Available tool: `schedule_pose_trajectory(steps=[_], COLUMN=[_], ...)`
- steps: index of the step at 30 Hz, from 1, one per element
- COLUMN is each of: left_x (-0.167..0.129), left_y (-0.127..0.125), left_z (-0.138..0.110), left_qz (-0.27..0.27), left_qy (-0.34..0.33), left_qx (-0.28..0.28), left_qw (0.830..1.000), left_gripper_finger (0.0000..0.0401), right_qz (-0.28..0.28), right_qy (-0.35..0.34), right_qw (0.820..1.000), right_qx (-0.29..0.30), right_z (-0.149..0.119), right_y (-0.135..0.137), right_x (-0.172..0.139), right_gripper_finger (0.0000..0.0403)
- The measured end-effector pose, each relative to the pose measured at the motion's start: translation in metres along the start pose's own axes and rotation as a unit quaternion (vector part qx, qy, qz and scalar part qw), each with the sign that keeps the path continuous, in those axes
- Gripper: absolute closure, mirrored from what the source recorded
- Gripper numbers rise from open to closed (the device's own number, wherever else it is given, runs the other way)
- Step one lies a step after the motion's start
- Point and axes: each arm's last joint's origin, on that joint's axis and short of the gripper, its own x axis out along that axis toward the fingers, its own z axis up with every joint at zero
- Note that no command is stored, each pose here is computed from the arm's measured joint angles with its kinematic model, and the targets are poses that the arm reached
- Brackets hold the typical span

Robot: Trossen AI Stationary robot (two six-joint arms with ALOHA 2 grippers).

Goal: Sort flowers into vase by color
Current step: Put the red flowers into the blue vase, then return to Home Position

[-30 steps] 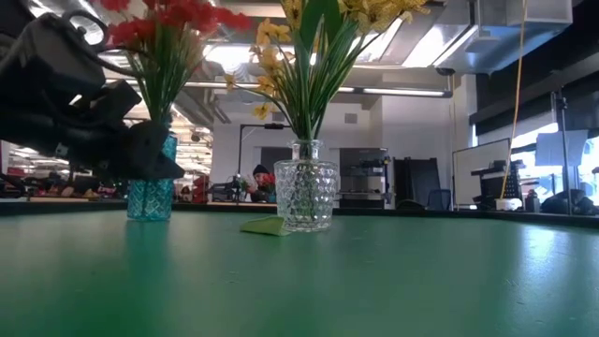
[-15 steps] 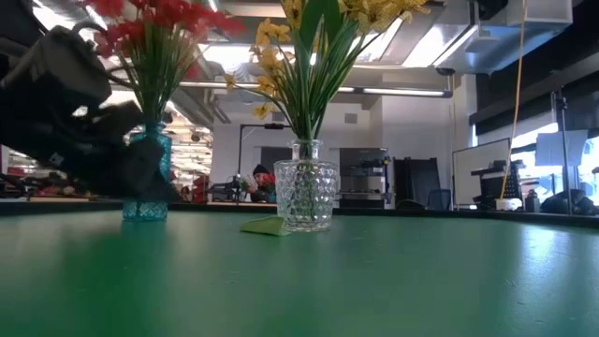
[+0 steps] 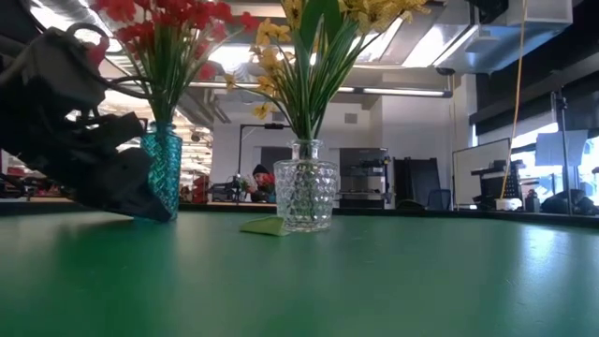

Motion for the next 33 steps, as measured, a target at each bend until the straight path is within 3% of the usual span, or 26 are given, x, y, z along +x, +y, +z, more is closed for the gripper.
schedule_pose_trajectory(steps=[7, 16, 20, 22, 26, 33], left_x=[-0.013, -0.045, -0.063, -0.074, -0.103, -0.142], left_y=[0.004, 0.006, 0.0, -0.007, -0.012, 0.01], left_z=[-0.003, 0.025, 0.035, 0.039, 0.048, 0.054], left_qz=[-0.001, 0.0, -0.028, -0.058, -0.111, -0.187], left_qy=[0.03, 0.106, 0.132, 0.113, 0.001, -0.13], left_qx=[-0.001, 0.043, 0.042, 0.045, 0.043, 0.024], left_qw=[1.0, 0.993, 0.99, 0.991, 0.993, 0.973], left_gripper_finger=[0.0074, 0.0074, 0.0074, 0.0081, 0.0119, 0.0241], right_qz=[0.0, -0.007, -0.018, -0.019, -0.036, -0.074], right_qy=[0.002, -0.012, 0.001, 0.0, 0.006, -0.014], right_qw=[1.0, 1.0, 1.0, 1.0, 0.999, 0.996], right_qx=[0.002, 0.006, 0.0, -0.001, 0.002, 0.037], right_z=[0.0, 0.003, 0.001, -0.001, -0.017, -0.052], right_y=[0.0, -0.003, -0.004, -0.005, -0.015, -0.041], right_x=[0.0, -0.006, -0.006, -0.009, -0.011, -0.033], right_gripper_finger=[0.013, 0.013, 0.013, 0.013, 0.013, 0.013])
